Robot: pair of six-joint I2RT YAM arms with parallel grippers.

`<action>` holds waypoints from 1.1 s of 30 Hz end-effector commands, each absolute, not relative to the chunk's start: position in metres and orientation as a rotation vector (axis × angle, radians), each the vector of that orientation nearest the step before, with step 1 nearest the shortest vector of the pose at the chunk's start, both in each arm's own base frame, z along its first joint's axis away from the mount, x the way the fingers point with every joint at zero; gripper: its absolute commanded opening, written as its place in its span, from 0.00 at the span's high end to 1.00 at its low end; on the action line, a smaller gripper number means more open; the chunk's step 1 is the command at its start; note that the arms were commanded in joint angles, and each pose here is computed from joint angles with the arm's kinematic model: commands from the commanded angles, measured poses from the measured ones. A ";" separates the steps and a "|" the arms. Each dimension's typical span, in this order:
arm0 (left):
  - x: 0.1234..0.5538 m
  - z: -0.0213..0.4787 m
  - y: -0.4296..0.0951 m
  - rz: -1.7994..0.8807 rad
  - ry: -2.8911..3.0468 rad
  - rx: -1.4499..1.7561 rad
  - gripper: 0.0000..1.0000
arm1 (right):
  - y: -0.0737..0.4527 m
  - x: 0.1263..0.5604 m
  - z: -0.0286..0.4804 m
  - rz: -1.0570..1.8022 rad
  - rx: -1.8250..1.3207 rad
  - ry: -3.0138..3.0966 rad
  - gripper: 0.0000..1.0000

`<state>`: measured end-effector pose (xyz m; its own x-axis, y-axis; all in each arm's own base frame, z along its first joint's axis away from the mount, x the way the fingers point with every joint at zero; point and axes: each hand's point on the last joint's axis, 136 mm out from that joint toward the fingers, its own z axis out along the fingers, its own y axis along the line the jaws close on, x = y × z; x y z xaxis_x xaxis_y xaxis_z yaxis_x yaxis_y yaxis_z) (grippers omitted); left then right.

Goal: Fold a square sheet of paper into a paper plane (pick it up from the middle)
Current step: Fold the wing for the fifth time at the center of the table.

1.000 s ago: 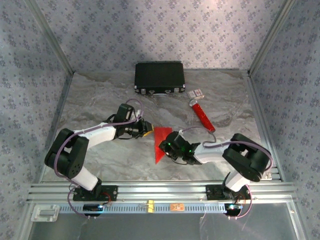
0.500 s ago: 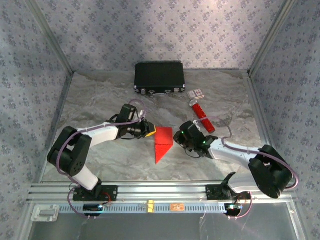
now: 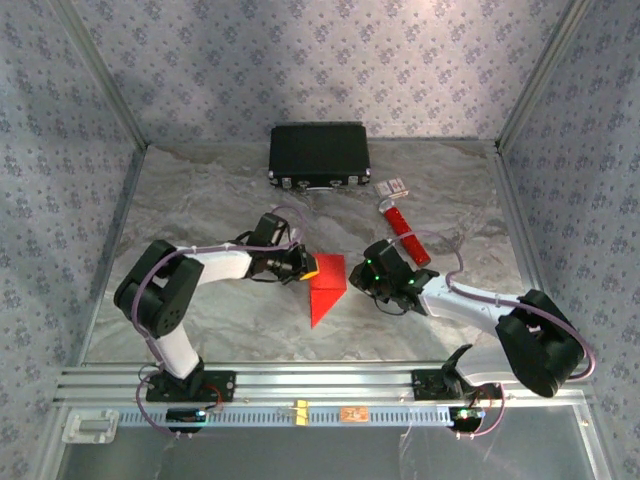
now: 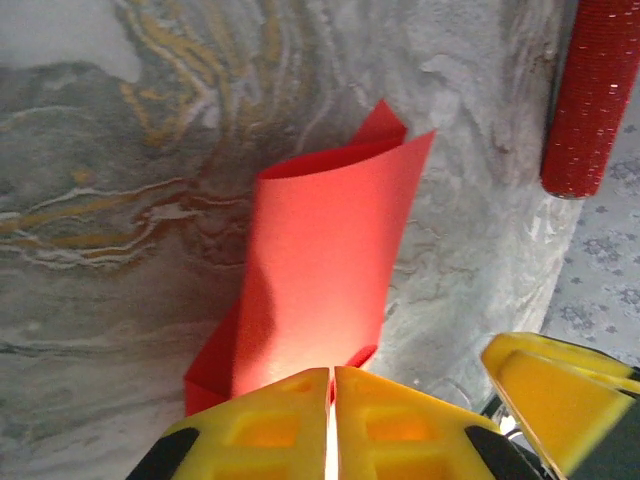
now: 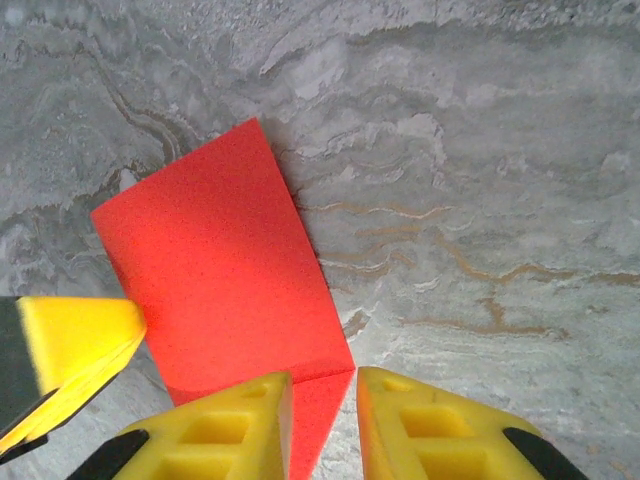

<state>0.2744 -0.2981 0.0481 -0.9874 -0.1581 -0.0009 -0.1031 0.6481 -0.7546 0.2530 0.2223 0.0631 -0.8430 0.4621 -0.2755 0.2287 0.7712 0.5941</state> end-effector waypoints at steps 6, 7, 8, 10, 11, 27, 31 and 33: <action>0.282 0.040 -0.302 -1.252 2.799 -0.214 0.91 | 0.234 0.248 0.055 0.836 0.410 2.609 0.74; 0.282 0.036 -0.301 -1.241 2.808 -0.219 0.91 | 0.237 0.248 0.055 0.857 0.404 2.611 0.73; 0.280 0.031 -0.299 -1.226 2.822 -0.224 0.91 | 0.239 0.248 0.055 0.876 0.397 2.614 0.72; 0.277 0.022 -0.295 -1.196 2.847 -0.237 0.91 | 0.244 0.248 0.052 0.903 0.389 2.625 0.70; 0.275 0.017 -0.293 -1.183 2.856 -0.240 0.91 | 0.246 0.248 0.052 0.918 0.382 2.627 0.68; 0.257 -0.014 -0.264 -1.171 2.894 -0.334 0.92 | 0.256 0.251 0.031 1.009 0.379 2.702 0.58; 0.256 -0.014 -0.265 -1.181 2.896 -0.327 0.92 | 0.255 0.259 0.030 0.939 0.325 2.728 0.58; 0.257 -0.014 -0.265 -1.183 2.893 -0.325 0.92 | 0.253 0.265 0.031 0.909 0.310 2.725 0.58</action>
<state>0.2741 -0.2899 0.0204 -0.9882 -0.1532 -0.0027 -0.0938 0.6185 -0.7802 0.2530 0.2530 0.0304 -0.9428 0.3102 -0.1218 0.1656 0.7533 0.6365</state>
